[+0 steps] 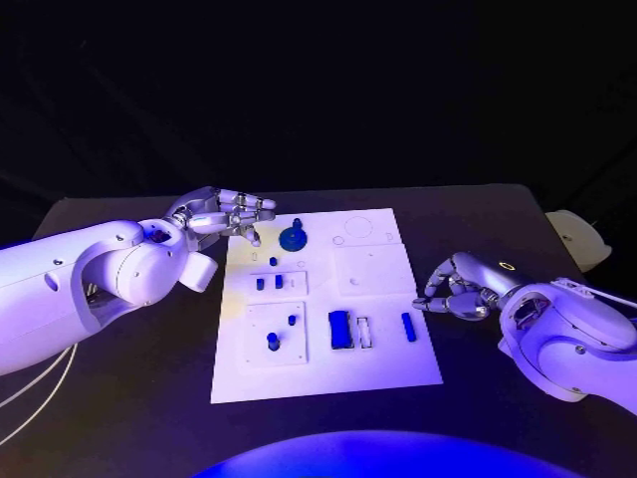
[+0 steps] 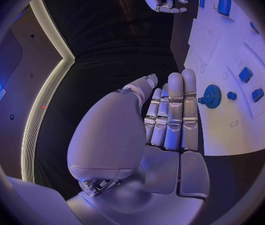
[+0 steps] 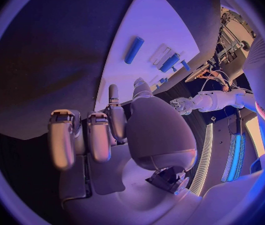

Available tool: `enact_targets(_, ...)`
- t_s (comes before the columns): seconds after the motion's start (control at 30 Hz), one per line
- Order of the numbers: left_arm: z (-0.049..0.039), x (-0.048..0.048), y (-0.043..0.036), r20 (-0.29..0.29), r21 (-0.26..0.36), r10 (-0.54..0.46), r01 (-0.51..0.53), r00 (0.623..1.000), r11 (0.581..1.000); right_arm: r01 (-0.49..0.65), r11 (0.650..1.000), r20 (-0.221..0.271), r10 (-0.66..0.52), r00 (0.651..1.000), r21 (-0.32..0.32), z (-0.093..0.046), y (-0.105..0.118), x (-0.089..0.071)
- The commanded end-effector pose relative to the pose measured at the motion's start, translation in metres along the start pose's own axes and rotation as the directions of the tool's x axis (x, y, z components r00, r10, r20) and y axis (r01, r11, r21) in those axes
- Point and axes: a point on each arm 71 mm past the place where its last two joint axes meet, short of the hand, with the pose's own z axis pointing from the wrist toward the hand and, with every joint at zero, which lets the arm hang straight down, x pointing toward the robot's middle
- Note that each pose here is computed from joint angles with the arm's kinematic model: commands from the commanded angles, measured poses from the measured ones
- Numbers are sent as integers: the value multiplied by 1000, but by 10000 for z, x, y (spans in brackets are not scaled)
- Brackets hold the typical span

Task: Assemble the parts on the task board

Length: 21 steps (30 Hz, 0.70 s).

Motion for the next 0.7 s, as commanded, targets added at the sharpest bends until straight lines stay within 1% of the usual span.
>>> enact_targets(0.03,6,26,-10,-14,9,-8,8,1000,1000,46,999,-31,-46,998,-19,-15,-5,66)
enact_targets(0.17,4,24,-7,-13,8,-8,8,1000,1000,55,998,-62,-56,997,-11,-31,-25,156)
enact_targets(0.3,2,18,-4,-11,6,-8,8,1000,1000,50,999,-83,-51,995,-16,-47,5,249)
enact_targets(0.7,-2,20,-1,-12,2,-8,8,1000,1000,41,999,-108,-44,993,-32,-31,98,390)
